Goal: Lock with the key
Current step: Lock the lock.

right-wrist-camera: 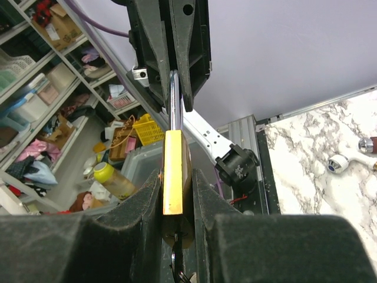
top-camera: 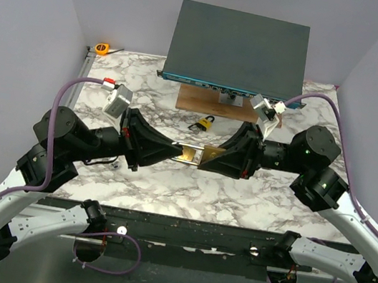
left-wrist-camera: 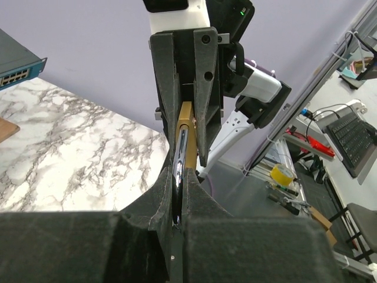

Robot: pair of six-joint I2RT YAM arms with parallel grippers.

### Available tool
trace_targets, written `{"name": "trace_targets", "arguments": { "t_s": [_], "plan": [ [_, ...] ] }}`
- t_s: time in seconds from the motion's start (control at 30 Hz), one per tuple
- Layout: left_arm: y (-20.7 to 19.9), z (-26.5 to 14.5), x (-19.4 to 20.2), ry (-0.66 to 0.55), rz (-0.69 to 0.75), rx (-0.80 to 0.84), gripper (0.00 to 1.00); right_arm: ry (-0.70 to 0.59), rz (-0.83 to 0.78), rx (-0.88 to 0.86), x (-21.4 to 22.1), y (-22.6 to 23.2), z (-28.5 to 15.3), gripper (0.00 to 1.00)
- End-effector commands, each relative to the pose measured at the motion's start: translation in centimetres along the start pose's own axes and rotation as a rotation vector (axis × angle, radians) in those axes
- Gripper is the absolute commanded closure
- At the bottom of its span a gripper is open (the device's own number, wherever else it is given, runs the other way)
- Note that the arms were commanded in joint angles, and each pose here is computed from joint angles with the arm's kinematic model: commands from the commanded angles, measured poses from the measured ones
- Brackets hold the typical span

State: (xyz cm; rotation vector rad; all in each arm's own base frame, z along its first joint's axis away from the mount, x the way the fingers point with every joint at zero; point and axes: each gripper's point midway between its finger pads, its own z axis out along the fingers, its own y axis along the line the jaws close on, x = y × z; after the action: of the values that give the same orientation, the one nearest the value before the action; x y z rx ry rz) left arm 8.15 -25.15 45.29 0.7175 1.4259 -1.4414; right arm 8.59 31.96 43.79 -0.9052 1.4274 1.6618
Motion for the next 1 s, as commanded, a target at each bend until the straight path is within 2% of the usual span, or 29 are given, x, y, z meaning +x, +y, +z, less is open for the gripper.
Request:
{"name": "trace_targets", "arguments": {
  "t_s": [0.0,0.37,0.97],
  "plan": [
    [0.7,0.9,11.5,0.426,-0.206,0.098,1.00,-0.109,-0.019,0.047,-2.4,-1.7,2.5,0.99],
    [-0.1,2.1,12.5,0.464,-0.224,0.133,1.00,-0.118,-0.021,0.046,-2.6,-1.9,2.7,0.99],
    [1.5,2.7,14.5,0.517,-0.245,0.070,1.00,-0.111,-0.019,0.052,-2.3,-2.0,3.8,0.99]
  ]
}}
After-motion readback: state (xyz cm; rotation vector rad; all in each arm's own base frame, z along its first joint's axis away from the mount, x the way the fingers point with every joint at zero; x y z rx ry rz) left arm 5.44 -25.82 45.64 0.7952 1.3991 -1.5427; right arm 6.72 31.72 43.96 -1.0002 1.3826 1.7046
